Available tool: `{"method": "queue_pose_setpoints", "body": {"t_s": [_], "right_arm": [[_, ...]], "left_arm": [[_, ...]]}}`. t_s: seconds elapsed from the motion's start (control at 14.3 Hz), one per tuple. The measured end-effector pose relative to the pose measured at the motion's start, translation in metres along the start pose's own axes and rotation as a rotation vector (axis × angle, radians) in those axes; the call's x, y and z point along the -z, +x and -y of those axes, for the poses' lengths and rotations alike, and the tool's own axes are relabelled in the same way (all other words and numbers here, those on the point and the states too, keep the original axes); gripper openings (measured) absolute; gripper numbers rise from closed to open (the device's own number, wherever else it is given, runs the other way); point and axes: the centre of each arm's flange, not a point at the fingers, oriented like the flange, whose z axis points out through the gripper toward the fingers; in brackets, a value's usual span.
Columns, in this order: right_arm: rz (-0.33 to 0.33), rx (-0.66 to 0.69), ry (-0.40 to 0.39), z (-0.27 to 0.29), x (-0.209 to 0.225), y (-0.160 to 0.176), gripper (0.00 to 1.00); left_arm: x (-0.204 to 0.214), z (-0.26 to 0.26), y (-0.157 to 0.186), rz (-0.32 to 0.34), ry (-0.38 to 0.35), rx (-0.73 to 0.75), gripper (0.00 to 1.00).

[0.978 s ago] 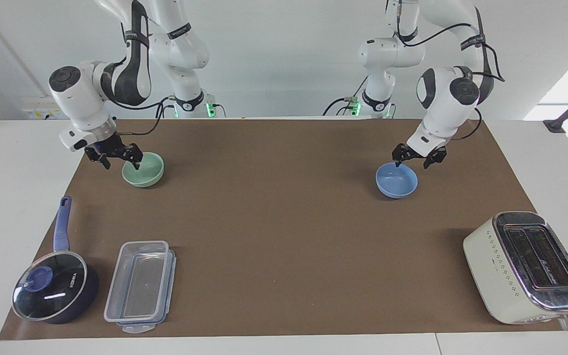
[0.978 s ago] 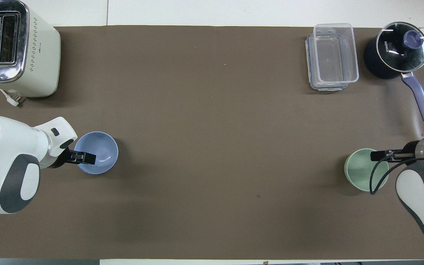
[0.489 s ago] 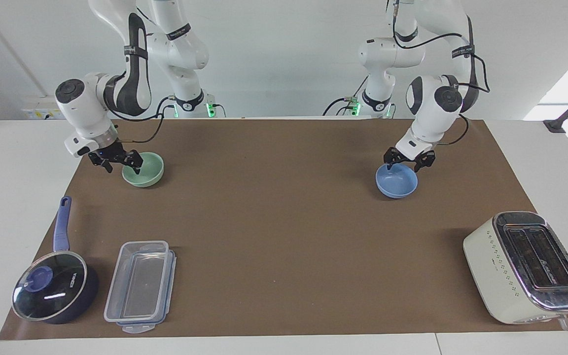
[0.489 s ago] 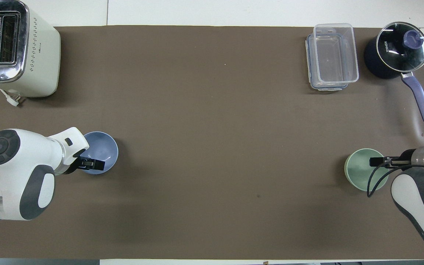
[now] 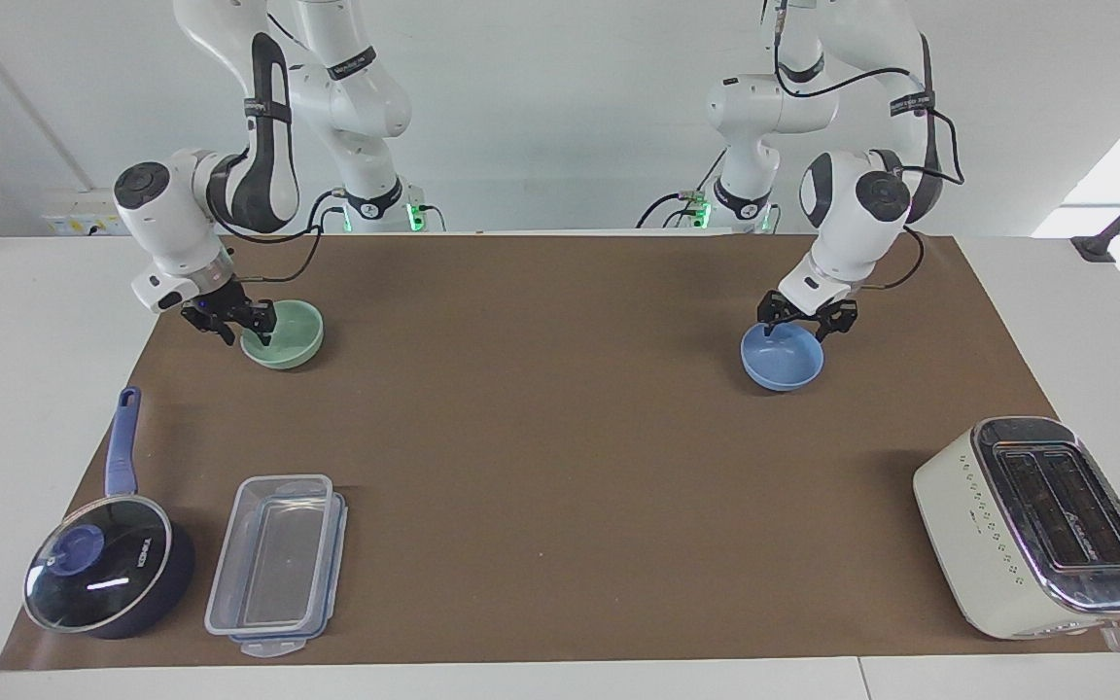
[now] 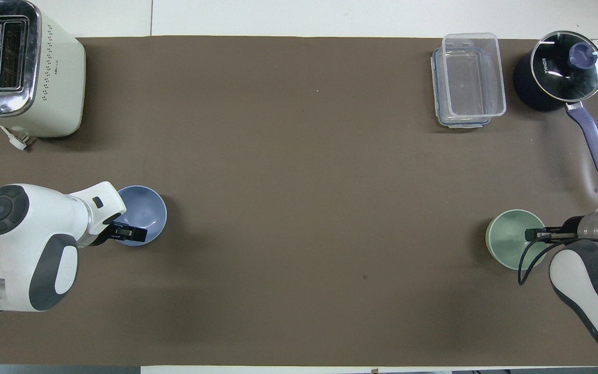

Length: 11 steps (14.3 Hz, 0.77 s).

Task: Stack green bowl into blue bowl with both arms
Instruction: 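Close both grippers on the bowl rims, then lift both bowls and carry them toward each other at the table center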

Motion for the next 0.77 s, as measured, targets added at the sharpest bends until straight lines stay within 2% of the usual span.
{"method": "queue_pose_setpoints", "body": {"t_s": [0.07, 0.14, 0.21, 0.28, 0.35, 0.49, 0.56, 0.7, 0.77], "right_arm": [[0.000, 0.001, 0.000, 0.000, 0.000, 0.000, 0.40], [0.000, 0.001, 0.000, 0.000, 0.000, 0.000, 0.30], [0.000, 0.001, 0.000, 0.000, 0.000, 0.000, 0.21], [-0.003, 0.002, 0.000, 0.000, 0.001, 0.000, 0.09], [-0.015, 0.007, -0.003, 0.000, 0.008, 0.002, 0.06], [-0.031, 0.010, -0.009, 0.000, 0.021, 0.006, 0.05], [-0.025, 0.012, -0.008, 0.000, 0.029, 0.010, 0.05], [-0.018, 0.024, -0.009, 0.003, 0.053, 0.024, 0.05], [-0.023, 0.029, -0.011, 0.009, 0.069, 0.033, 0.05]], "left_arm": [[-0.001, 0.000, 0.000, -0.002, 0.000, -0.004, 0.85], [-0.002, 0.000, 0.000, -0.007, 0.001, -0.005, 0.84], [-0.004, 0.001, 0.000, -0.011, 0.001, -0.007, 0.78], [-0.006, 0.001, -0.001, -0.013, 0.001, -0.007, 0.78], [-0.007, 0.001, -0.001, -0.018, 0.002, -0.007, 0.71], [-0.006, 0.003, 0.000, -0.029, 0.003, -0.003, 0.45], [-0.006, 0.006, 0.000, -0.033, 0.003, 0.002, 0.44], [-0.005, 0.009, 0.001, -0.037, 0.003, 0.009, 0.57], [-0.004, 0.012, 0.001, -0.041, 0.003, 0.015, 0.57]]}}
